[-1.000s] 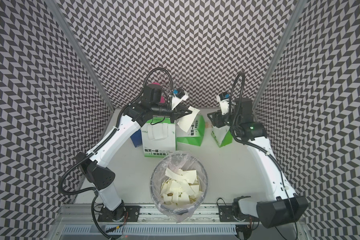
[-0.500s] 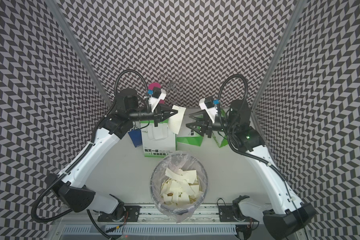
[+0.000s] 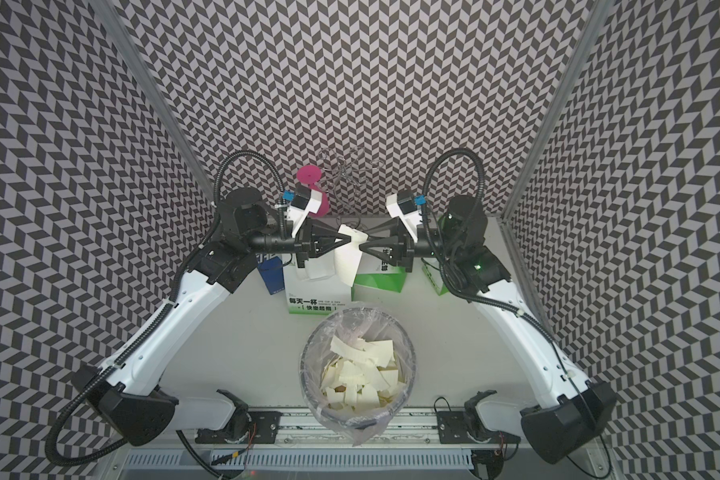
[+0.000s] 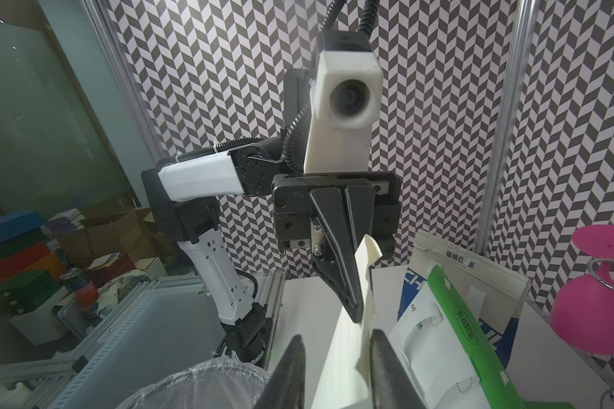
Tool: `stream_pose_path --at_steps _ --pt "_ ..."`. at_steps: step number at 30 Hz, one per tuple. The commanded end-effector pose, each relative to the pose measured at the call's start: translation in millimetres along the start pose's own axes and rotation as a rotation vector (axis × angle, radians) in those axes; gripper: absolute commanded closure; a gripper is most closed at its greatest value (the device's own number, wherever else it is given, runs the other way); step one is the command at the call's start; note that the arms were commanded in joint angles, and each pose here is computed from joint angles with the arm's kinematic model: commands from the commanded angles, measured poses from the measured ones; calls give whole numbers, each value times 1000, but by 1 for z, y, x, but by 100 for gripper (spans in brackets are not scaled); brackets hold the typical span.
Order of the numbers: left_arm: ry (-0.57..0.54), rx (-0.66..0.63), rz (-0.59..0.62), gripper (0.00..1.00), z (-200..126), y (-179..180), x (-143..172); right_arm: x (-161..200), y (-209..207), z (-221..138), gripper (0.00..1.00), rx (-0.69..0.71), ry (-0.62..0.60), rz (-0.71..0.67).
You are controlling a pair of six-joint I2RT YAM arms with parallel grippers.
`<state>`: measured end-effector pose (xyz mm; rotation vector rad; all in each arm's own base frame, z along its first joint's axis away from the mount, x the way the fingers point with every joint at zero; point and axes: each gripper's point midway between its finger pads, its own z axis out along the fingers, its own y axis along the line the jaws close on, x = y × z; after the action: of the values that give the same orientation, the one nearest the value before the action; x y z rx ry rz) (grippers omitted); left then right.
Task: Shred takeout receipts and throw away
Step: Shred the takeout receipt.
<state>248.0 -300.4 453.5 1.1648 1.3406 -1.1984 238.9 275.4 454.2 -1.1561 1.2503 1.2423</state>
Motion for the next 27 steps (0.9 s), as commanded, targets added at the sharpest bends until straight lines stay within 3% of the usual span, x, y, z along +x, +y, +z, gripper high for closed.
stream_pose_path --at_steps 1,7,11,15,19,27 --pt "-26 50 27 100 -3 -13 -9 -12 6 3 77 -36 -26 -53" --pt "-22 84 15 100 -2 -17 -3 -14 5 8 84 -53 -31 -47" --pt "-16 90 9 99 -1 -16 -2 -15 5 10 99 -60 -30 -47" --pt "-21 89 6 91 -2 -17 -5 -12 2 9 100 -32 -13 -58" --pt "-25 97 -10 70 -4 -21 -9 -7 -7 9 100 26 15 -80" --pt "-34 112 -42 65 -3 -22 -19 -4 -6 11 100 43 38 -125"
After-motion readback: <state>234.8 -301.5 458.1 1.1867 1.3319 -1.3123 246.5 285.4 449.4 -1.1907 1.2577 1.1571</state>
